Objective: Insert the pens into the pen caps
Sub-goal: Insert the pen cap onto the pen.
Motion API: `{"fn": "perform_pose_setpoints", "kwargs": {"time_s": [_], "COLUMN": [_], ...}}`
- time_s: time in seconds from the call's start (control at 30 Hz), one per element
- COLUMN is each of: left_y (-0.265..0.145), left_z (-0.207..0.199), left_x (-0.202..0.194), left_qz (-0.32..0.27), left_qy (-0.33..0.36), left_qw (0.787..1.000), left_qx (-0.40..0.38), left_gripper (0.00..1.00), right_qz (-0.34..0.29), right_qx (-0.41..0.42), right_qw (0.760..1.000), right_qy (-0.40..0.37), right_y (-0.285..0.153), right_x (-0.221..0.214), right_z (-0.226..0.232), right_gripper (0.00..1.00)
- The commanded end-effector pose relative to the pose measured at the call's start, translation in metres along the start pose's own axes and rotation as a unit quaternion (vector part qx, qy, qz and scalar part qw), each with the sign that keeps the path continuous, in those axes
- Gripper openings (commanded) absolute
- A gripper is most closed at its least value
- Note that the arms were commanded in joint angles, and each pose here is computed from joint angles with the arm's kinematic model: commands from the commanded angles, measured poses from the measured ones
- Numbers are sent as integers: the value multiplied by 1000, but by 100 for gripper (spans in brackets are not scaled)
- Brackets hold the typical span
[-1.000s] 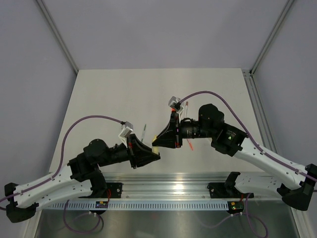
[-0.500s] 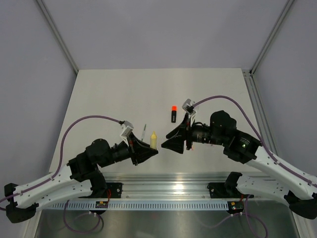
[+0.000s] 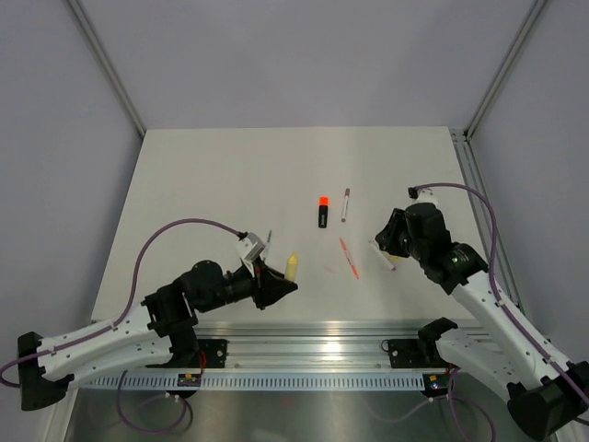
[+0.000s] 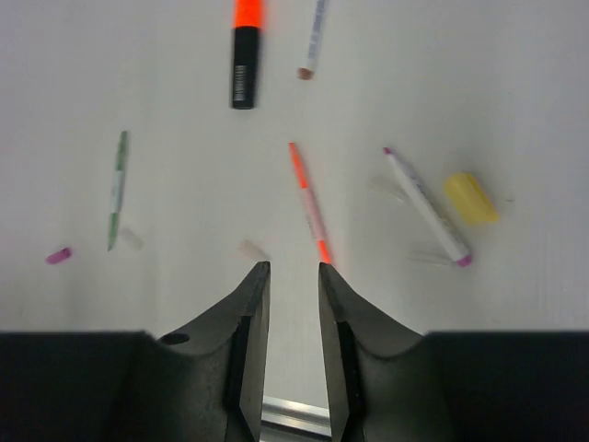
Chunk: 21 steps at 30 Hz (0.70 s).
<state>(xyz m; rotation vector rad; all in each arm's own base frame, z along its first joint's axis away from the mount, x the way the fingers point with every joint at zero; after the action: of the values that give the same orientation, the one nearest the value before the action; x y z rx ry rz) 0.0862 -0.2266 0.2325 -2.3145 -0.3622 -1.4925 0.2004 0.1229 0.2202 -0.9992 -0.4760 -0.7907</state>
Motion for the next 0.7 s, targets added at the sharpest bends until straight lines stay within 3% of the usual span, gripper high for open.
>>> {"fn": "perform_pose_setpoints", "kwargs": {"time_s": [0.0,0.1,0.27,0.53,0.67], "left_y": [7,10,9,5,5], "left_z": [-11,-11,-8,-9,-13], "left_x": [13,7,-1,-11,-13], "left_qz": [-60,-55,-44,-54,-51], "left_qy": [16,20,37,41,35], "left_qw": [997,997,996,994,993], "left_qx": [-54,-59,-61,-84,-101], "left_gripper": [0,0,0,0,0], "right_qz": [-2,47,84,182,252], "right_qx": [-120,-168,-174,-148,-158], "right_qw": [992,983,979,968,951], "right_qy": [25,50,65,90,87], "right_y": [13,35,59,77,90], "right_x": [7,10,16,16,5], "right_z": [-43,-77,-95,-110,-116], "right_gripper": [35,42,56,64,65]}}
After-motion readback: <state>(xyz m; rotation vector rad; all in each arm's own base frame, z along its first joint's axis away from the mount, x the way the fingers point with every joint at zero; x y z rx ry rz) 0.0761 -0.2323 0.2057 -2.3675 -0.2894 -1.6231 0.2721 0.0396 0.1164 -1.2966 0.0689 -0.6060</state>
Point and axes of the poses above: each gripper's point midway between its finger pads, its own y axis out along the fingers, its own z axis along the line the jaws close on, x = y × z, the point moved 5 cm from there along -y, back along the fingers, and after that the axes turned 6 degrees about y, right-handed, at the moved point
